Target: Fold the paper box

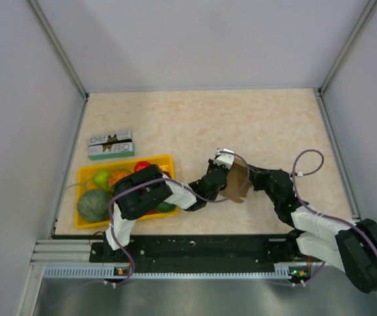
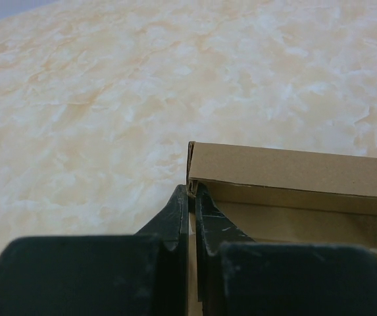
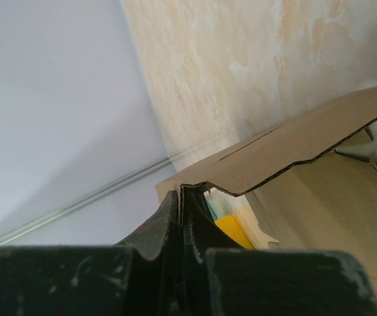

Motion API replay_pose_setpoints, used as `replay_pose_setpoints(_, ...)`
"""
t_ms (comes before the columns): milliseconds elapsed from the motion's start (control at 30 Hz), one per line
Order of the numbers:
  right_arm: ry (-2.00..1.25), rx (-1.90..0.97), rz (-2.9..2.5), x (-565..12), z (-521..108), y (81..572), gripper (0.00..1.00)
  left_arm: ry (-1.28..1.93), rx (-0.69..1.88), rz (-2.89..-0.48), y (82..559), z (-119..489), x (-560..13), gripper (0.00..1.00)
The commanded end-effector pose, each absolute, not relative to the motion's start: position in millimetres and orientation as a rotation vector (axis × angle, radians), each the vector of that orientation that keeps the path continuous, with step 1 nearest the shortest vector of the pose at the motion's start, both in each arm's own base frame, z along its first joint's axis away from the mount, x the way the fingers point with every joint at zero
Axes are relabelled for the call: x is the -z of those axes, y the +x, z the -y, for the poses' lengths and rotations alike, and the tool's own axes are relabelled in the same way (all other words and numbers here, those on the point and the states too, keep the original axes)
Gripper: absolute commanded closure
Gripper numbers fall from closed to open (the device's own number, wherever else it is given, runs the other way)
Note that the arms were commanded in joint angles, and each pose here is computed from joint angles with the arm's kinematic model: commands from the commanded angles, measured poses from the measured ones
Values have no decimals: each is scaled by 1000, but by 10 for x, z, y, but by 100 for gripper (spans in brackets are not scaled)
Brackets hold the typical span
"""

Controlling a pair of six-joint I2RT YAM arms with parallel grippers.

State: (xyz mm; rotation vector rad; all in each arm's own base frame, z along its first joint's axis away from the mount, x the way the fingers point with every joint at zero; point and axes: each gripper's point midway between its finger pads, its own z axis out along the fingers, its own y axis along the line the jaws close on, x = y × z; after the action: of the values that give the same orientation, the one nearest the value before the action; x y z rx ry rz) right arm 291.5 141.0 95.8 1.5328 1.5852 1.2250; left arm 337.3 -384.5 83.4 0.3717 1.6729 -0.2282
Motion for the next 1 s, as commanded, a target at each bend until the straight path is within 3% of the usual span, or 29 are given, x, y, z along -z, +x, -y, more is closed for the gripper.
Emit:
replay_pose_setpoints(0,1568,-1115,-1696,-777,-1430,2809,100,261,183,-1572,3508,3807,-1115,100)
replay_pose_setpoints(333,1540,-1123,-1732,-770,-1502,2790,100,180,187,-1592,3433,3621,-930,100)
replay_pose_setpoints(500,1517,-1130,-1727,-784,-1503,2792,100,172,309,-1629,3417,3682,-890,84)
replay_pose_setpoints(767,1511,-1124,-1724,-771,-1481,2770,100,190,355,-1643,3450,3749,-873,76)
replay_pose_setpoints(900,1519,-1142,-1731,-770,-1514,2768,100,177,264,-1666,3532,3717,-804,78)
replay_pose_setpoints(967,1528,-1147,-1727,-774,-1515,2774,100,139,158,-1685,3608,3652,-788,100)
